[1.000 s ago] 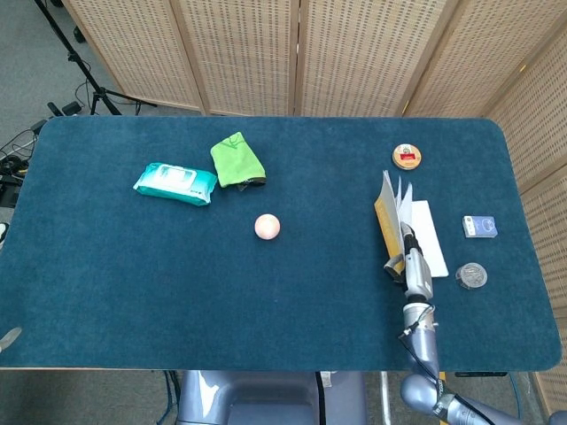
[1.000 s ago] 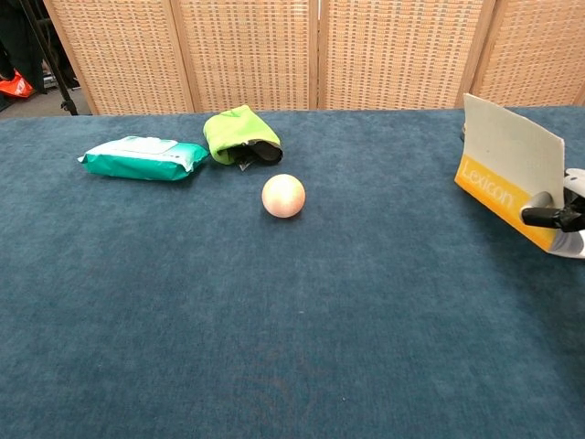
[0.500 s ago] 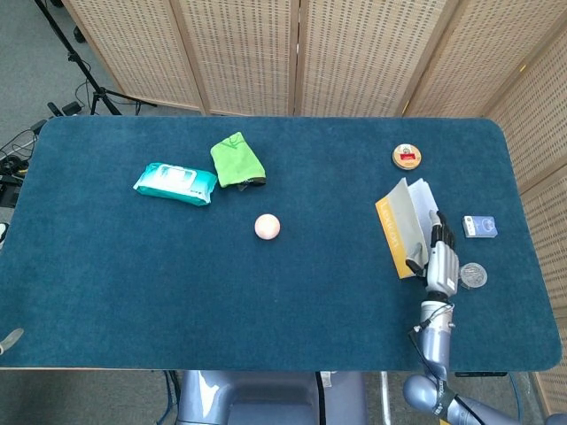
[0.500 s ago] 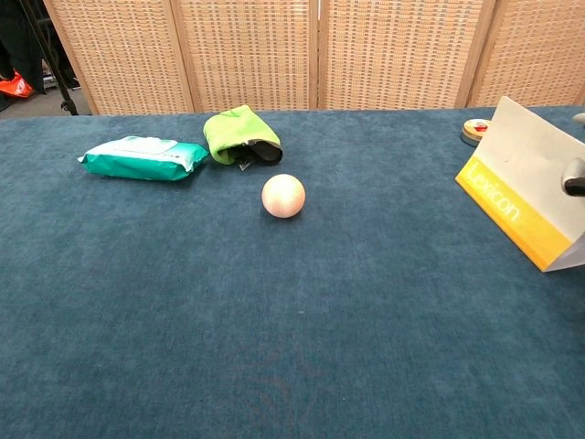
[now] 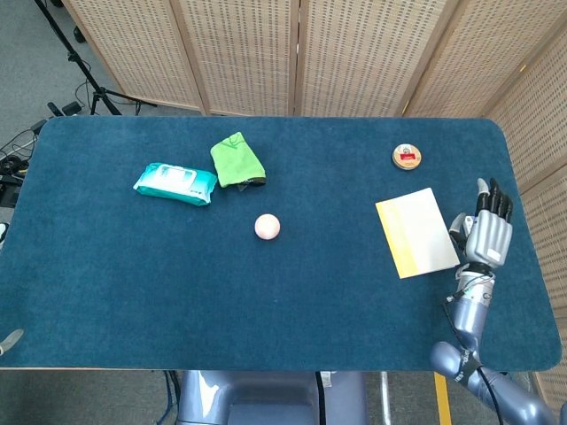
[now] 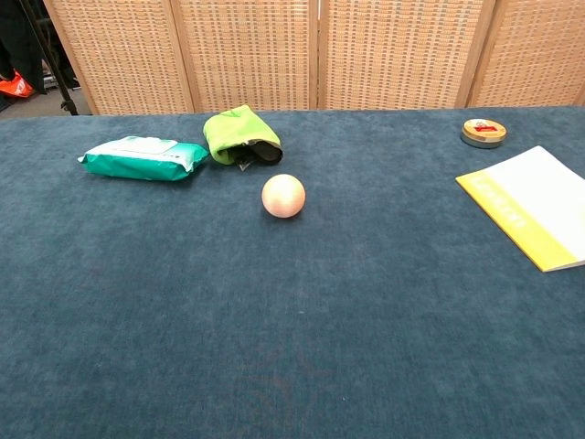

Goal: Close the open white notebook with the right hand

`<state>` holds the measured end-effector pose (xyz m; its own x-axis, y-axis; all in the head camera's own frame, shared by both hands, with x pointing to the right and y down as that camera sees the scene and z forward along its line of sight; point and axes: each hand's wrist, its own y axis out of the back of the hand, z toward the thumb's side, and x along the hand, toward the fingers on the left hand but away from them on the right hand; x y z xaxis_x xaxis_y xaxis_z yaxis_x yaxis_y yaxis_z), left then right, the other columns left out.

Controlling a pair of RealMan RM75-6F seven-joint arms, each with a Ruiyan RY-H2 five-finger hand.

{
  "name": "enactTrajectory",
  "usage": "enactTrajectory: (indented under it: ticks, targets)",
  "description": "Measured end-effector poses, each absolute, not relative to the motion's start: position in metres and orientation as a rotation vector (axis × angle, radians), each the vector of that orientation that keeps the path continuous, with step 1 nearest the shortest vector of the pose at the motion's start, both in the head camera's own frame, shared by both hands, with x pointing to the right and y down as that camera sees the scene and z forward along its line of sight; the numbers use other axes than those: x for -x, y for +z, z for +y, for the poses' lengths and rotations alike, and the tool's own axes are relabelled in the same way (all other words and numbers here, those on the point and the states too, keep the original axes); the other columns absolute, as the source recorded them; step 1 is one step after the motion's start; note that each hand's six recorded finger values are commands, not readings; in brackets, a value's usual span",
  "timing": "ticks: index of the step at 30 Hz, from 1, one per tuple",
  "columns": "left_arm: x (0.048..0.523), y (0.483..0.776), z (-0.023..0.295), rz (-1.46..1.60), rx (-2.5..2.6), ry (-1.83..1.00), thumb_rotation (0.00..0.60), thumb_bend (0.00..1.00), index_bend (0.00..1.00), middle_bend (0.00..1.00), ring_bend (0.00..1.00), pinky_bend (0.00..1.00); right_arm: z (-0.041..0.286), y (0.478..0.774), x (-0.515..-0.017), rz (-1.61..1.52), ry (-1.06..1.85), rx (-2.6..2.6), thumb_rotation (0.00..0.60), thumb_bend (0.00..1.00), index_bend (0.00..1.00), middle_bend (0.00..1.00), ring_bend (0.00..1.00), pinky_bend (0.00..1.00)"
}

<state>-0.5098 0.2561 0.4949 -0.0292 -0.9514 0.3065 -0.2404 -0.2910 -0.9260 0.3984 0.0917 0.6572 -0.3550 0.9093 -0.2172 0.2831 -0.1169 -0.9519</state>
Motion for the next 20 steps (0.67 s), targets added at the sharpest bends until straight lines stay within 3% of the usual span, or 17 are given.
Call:
enactTrajectory:
  ticks: [2,4,6,20]
  targets:
    - [0.509,0.495,0.256,1.271,1.586,-1.365,0.600,0.00,0.00,0.00,0.00,0.00,0.093,0.649,-0.398,-1.588,1.465,1.329,0.600,0.47,0.00,0.00,0.00,0.00]
    - [0.509,0.496,0.256,1.266,1.586,-1.365,0.600,0.00,0.00,0.00,0.00,0.00,0.097,0.639,-0.396,-1.534,1.426,1.339,0.600,0.16,0.00,0.00,0.00,0.00]
    - [0.508,0.496,0.256,1.264,1.584,-1.367,0.600,0.00,0.00,0.00,0.00,0.00,0.104,0.630,-0.396,-1.470,1.396,1.353,0.600,0.01,0.00,0.00,0.00,0.00]
    - [0.497,0.503,0.253,1.223,1.582,-1.357,0.600,0.00,0.00,0.00,0.00,0.00,0.195,0.562,-0.427,-1.215,1.422,1.475,0.600,0.00,0.00,0.00,0.00,0.00]
